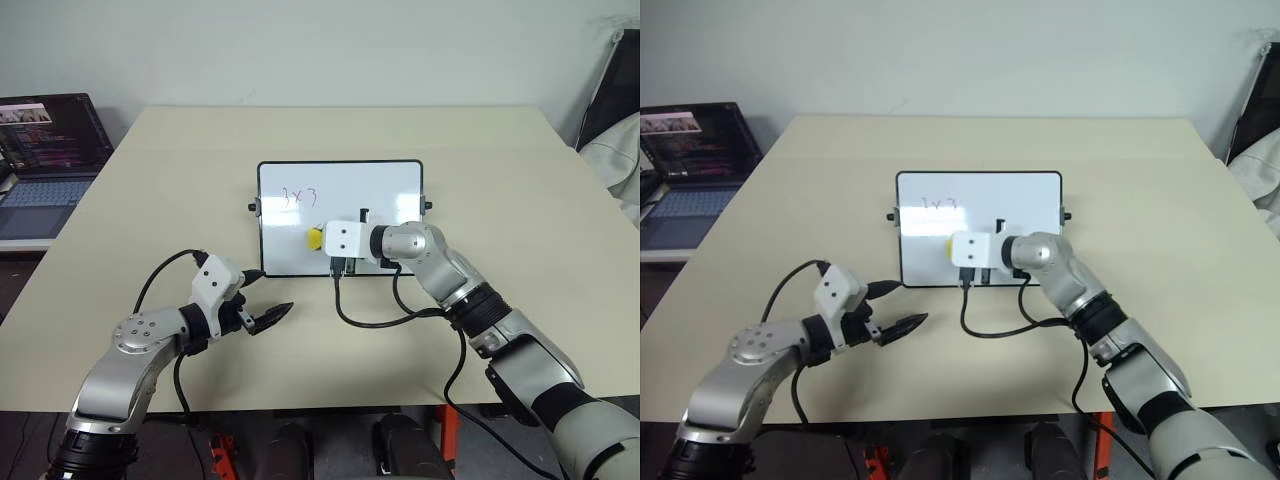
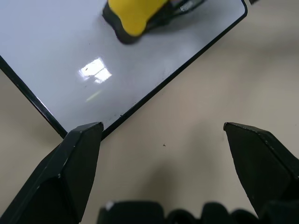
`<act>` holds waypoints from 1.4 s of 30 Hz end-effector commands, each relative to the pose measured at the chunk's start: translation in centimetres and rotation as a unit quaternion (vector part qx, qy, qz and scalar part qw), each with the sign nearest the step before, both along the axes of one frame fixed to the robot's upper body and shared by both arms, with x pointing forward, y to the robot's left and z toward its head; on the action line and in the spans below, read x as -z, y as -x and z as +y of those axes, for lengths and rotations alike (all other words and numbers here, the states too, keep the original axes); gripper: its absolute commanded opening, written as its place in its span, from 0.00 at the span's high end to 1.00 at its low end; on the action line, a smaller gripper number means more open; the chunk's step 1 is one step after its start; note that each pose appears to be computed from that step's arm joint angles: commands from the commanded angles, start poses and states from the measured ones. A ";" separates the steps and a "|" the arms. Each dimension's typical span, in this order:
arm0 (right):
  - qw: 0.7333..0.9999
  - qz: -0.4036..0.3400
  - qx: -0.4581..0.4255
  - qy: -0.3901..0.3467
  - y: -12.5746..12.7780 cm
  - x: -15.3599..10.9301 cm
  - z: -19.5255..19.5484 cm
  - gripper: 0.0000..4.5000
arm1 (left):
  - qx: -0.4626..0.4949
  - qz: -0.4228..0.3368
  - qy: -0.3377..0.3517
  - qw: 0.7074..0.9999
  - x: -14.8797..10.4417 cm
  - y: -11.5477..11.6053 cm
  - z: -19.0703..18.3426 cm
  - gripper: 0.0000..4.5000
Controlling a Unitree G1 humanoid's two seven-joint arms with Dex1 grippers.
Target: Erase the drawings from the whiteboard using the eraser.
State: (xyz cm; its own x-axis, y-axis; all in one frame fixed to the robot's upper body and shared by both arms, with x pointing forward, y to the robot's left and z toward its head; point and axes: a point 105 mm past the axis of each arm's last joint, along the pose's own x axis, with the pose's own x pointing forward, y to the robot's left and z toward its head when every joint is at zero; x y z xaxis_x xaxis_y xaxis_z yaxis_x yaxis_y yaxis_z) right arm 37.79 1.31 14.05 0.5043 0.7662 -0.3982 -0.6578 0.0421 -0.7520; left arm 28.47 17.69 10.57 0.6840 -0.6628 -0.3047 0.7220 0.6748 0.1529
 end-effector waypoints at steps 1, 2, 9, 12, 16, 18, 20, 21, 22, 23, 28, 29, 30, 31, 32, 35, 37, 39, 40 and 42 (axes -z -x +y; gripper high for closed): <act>0.997 -0.062 0.035 -0.008 -1.9 -1.8 0.0 0.79 | 0.013 -0.020 0.002 1.000 -0.9 0.2 -0.6 0.00; 0.996 -0.079 0.047 -0.018 -2.5 -2.6 0.1 0.79 | 0.013 -0.020 0.003 1.000 -0.9 0.2 -0.6 0.00; 0.999 -0.020 0.005 0.050 -1.6 0.5 0.6 0.79 | 0.016 -0.021 0.005 1.000 -1.0 0.2 -1.1 0.00; 0.997 0.006 -0.012 0.076 -0.7 1.8 0.2 0.79 | 0.017 -0.022 0.007 1.000 -1.2 0.2 -1.3 0.00; 0.997 -0.054 0.023 0.055 -2.2 0.0 -0.2 0.79 | 0.018 -0.021 0.008 1.000 -1.5 0.3 -1.6 0.00; 0.994 -0.092 0.049 0.029 -3.3 -1.9 -0.3 0.79 | 0.019 -0.020 0.008 1.000 -1.6 0.3 -1.8 0.00; 0.995 -0.086 0.042 0.030 -3.1 -1.9 0.0 0.79 | 0.021 -0.020 0.009 1.000 -1.7 0.2 -1.9 0.00; 0.996 -0.070 0.027 0.044 -2.6 -1.1 0.3 0.79 | 0.022 -0.019 0.009 1.000 -1.7 0.2 -1.9 0.00; 0.997 -0.059 0.016 0.054 -2.2 -0.5 0.5 0.79 | 0.022 -0.019 0.009 1.000 -1.7 0.2 -2.0 0.00; 0.997 -0.049 0.008 0.062 -1.8 0.1 0.6 0.79 | 0.022 -0.019 0.009 1.000 -1.7 0.2 -2.0 0.00; 0.993 0.006 -0.038 0.109 0.4 2.8 0.5 0.79 | 0.021 -0.015 0.009 1.000 -1.3 0.3 -1.6 0.00; 0.994 -0.004 -0.035 0.102 0.3 2.4 0.5 0.79 | 0.021 -0.015 0.009 1.000 -1.2 0.3 -1.5 0.00; 0.995 -0.012 -0.032 0.096 0.2 2.1 0.6 0.79 | 0.020 -0.014 0.008 1.000 -1.2 0.3 -1.5 0.00; 0.997 -0.029 -0.019 0.070 -0.3 1.0 0.7 0.79 | 0.019 -0.014 0.008 1.000 -1.1 0.4 -1.4 0.00; 0.998 -0.041 -0.008 0.040 -0.6 -0.2 0.7 0.79 | 0.018 -0.015 0.009 1.000 -1.1 0.4 -1.3 0.00; 0.998 -0.023 0.015 -0.063 -0.4 -3.3 0.5 0.79 | 0.010 -0.017 0.011 1.000 -1.1 0.3 -1.0 0.00; 0.991 0.009 0.023 -0.134 0.7 -5.2 -0.6 0.79 | 0.002 -0.022 0.014 1.000 -1.3 0.2 -0.7 0.00; 0.984 0.033 0.030 -0.174 1.8 -6.0 -1.8 0.79 | -0.006 -0.028 0.021 0.999 -1.6 -0.1 -0.5 0.00; 0.979 0.048 0.036 -0.195 2.5 -6.2 -2.5 0.79 | -0.011 -0.034 0.025 0.999 -1.9 -0.3 -0.4 0.00; 0.971 0.066 0.053 -0.223 3.4 -6.3 -3.9 0.79 | -0.021 -0.044 0.034 0.998 -2.4 -0.7 -0.1 0.00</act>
State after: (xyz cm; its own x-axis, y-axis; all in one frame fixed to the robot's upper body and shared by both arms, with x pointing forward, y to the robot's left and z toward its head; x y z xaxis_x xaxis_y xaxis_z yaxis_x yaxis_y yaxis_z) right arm 35.28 -1.93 18.72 0.5553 0.8154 -0.1639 -0.7256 0.3787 -0.5745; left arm 28.69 17.23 11.32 0.7070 -0.6559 -0.2643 0.7013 0.6984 0.1426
